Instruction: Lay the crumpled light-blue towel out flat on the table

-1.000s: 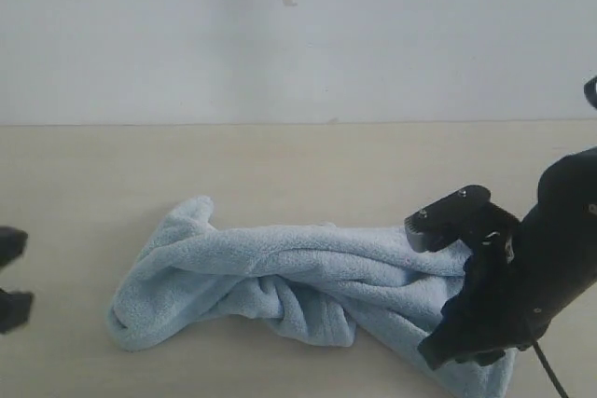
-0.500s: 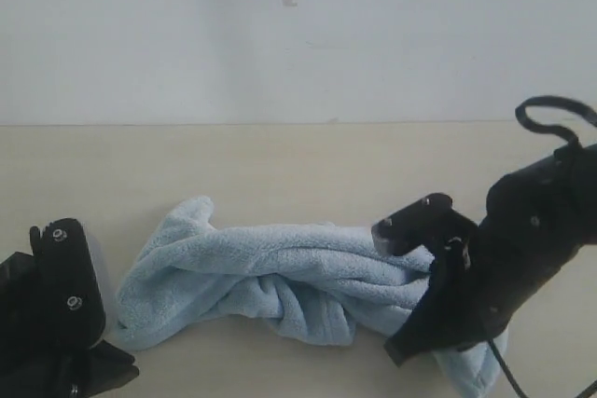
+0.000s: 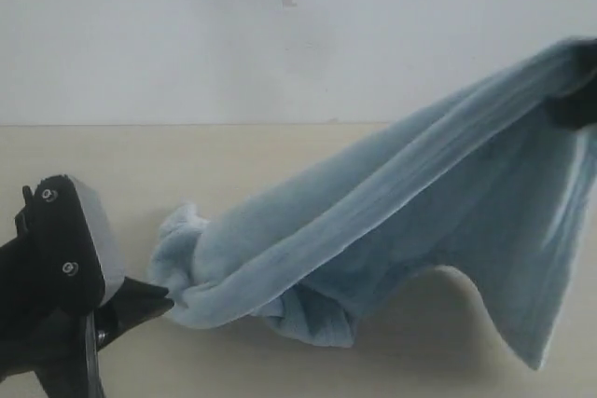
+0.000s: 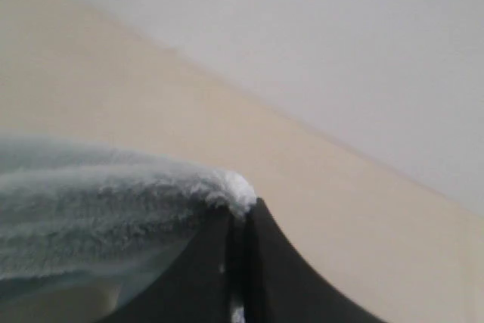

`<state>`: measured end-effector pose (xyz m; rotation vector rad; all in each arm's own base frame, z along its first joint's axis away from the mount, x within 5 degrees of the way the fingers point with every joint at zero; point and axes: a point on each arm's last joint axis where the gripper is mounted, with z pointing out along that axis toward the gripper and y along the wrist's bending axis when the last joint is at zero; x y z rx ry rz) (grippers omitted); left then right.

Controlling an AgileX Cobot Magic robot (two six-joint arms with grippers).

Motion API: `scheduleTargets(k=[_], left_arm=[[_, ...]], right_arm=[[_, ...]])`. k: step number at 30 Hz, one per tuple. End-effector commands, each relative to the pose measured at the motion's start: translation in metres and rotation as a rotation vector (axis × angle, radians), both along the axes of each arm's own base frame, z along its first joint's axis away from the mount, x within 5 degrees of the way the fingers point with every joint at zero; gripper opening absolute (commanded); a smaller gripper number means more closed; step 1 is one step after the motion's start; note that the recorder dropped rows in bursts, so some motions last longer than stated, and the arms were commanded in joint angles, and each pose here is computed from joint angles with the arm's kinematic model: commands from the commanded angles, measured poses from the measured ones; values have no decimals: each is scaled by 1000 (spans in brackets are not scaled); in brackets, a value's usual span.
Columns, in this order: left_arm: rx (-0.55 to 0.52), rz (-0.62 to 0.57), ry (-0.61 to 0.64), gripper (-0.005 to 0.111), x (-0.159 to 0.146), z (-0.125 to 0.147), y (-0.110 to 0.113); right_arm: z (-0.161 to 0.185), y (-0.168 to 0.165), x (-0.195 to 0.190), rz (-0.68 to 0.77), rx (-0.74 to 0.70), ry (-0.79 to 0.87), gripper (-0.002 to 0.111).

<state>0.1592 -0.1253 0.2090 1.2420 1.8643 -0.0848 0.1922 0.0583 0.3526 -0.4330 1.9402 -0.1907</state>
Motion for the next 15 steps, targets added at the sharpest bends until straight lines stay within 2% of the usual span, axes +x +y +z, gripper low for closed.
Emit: scheduleTargets(k=[1,4,7,11,15], left_arm=[[-105,-15,-132,4,6,11,-7],[-123,-17,-153,4,9,10,-10],[-104,-16,-129,4,10,5,-11],[-92,-14,-111,4,9,4,-10],[-75,-12,-92,4,6,6,-7]], right_arm=[[21,-51,-7,-398,12,-178,0],[8,-61,-4,-459,-16,-135,0],[-23,-60,2,-421,-59,-51,0],[-67,-65,11,-445,-131,95,0],[-90,-73,20,-550,-84,177,9]])
